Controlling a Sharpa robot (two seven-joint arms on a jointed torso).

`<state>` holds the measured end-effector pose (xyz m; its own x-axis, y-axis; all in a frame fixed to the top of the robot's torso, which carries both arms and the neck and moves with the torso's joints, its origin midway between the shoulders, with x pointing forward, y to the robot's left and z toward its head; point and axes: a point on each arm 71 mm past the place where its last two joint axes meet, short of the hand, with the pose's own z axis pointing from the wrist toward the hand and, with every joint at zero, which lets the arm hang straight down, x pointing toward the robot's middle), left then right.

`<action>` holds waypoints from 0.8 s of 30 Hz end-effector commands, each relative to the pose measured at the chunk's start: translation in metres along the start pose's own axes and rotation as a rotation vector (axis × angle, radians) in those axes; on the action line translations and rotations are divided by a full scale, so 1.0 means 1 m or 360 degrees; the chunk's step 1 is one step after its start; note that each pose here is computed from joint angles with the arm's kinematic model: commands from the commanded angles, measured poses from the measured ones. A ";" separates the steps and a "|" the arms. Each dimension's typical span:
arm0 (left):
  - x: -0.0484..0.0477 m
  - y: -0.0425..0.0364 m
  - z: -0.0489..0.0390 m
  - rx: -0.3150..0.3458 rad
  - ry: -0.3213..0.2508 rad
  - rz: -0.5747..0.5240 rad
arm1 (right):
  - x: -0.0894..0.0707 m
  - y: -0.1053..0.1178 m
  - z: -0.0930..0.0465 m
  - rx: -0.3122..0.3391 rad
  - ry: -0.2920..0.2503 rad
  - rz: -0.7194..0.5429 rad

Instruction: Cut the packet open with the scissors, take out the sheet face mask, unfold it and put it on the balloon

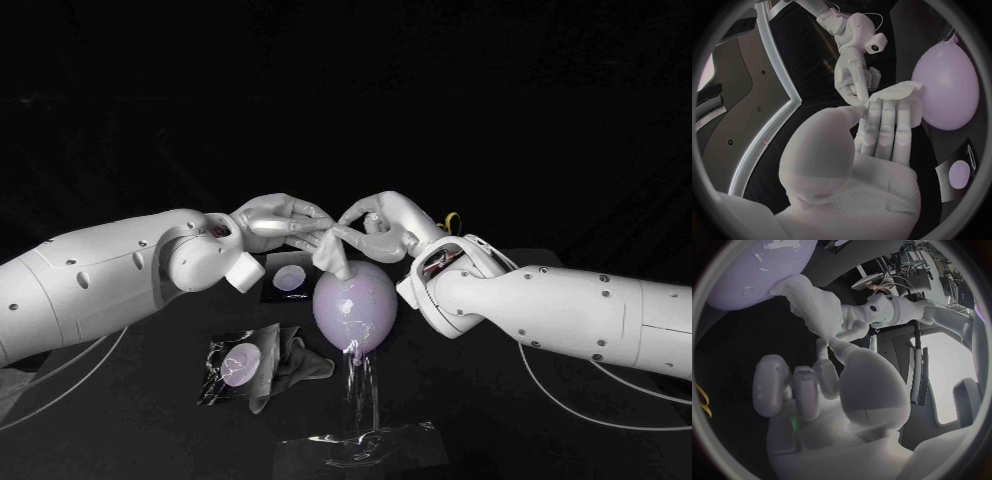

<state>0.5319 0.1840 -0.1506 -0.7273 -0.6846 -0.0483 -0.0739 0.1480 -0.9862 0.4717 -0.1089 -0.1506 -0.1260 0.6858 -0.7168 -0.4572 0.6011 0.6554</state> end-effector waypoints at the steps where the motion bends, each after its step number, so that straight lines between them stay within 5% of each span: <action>1: 0.0027 -0.0028 0.0015 0.0028 0.0016 -0.0005 | 0.002 0.003 0.000 -0.0034 0.0006 0.0000; 24: 0.0023 -0.0027 0.0013 0.0027 0.0007 -0.0003 | 0.000 0.005 -0.002 -0.0069 -0.0037 -0.0031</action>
<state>0.5318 0.1840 -0.1506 -0.7262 -0.6857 -0.0494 -0.0739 0.1493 -0.9860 0.4695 -0.1090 -0.1503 -0.1090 0.6890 -0.7165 -0.4690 0.5999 0.6482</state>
